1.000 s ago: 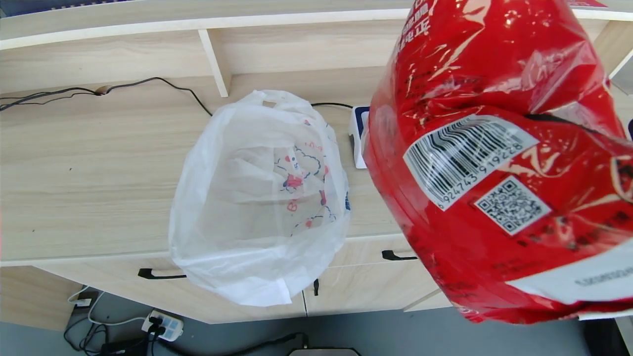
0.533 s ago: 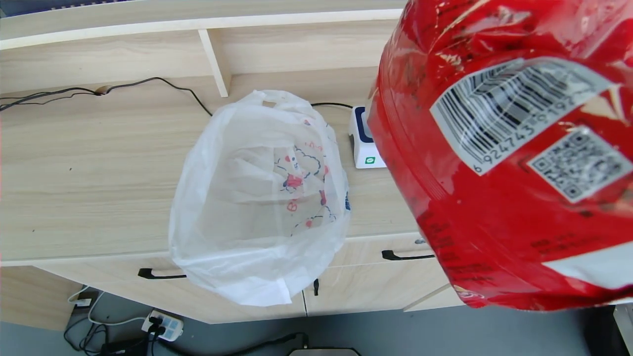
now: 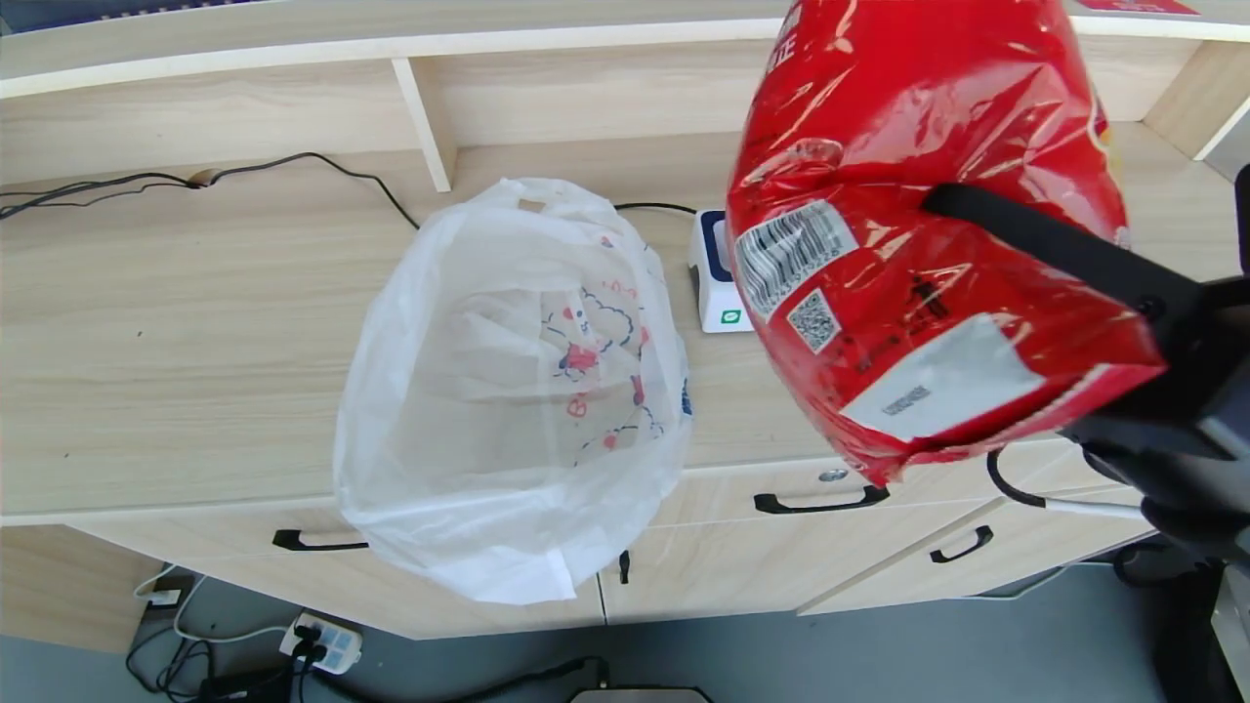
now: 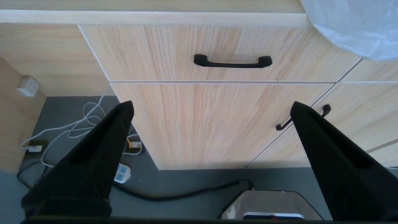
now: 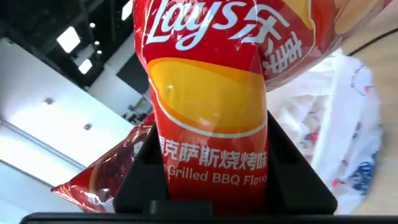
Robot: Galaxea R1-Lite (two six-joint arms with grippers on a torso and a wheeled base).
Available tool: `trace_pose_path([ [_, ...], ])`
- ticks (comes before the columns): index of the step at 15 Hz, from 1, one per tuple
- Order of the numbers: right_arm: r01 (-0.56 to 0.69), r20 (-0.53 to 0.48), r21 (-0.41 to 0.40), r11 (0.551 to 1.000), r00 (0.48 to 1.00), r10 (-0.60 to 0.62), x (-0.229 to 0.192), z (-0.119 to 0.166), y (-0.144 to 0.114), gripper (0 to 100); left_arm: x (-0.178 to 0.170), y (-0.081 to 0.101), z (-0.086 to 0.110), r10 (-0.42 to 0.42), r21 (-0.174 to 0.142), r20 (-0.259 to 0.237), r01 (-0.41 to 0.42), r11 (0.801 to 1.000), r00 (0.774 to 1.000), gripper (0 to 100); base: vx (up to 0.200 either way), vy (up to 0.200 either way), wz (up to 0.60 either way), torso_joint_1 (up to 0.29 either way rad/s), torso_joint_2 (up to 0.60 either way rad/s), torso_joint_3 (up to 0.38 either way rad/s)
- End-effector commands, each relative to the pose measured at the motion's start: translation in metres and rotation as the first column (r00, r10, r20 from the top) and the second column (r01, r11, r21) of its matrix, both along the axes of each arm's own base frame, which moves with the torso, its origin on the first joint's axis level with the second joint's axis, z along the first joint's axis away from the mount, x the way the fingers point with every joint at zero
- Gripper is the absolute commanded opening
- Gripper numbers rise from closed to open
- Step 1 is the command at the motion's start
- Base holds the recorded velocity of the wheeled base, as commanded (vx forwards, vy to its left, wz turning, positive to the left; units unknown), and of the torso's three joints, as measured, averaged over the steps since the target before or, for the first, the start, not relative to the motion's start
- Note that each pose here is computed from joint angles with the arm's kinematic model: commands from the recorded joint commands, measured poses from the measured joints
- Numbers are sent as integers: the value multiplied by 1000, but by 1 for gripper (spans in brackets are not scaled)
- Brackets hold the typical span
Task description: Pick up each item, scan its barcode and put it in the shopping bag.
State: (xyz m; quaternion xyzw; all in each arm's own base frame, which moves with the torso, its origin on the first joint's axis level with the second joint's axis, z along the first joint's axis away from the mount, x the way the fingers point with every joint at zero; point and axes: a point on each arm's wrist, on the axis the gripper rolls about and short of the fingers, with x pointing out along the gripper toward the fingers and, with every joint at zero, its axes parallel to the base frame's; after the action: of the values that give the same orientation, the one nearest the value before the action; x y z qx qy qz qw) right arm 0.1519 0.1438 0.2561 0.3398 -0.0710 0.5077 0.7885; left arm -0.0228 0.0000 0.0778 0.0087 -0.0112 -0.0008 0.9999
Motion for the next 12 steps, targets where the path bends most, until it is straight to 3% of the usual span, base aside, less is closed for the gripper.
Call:
trace_pose_path([
  [1,196,36,-138,971,981,-193,42,-10,-2,0,0,0,0,0,-1,1,0,1000,1000,100,0,0,0,0,0,0],
  [3,340,110,-269,901,940,-322,69,2,1,0,0,0,0,0,-1,1,0,1000,1000,100,0,0,0,0,0,0],
  [6,542,355,-496,679,839,-411,97,13,-14,0,0,0,0,0,-1,2,0,1000,1000,100,0,0,0,0,0,0],
  [10,596,465,-577,559,802,-376,118,24,-4,0,0,0,0,0,1,4,0,1000,1000,100,0,0,0,0,0,0],
  [12,678,503,-550,488,735,-455,137,35,-2,0,0,0,0,0,1,4,0,1000,1000,100,0,0,0,0,0,0],
])
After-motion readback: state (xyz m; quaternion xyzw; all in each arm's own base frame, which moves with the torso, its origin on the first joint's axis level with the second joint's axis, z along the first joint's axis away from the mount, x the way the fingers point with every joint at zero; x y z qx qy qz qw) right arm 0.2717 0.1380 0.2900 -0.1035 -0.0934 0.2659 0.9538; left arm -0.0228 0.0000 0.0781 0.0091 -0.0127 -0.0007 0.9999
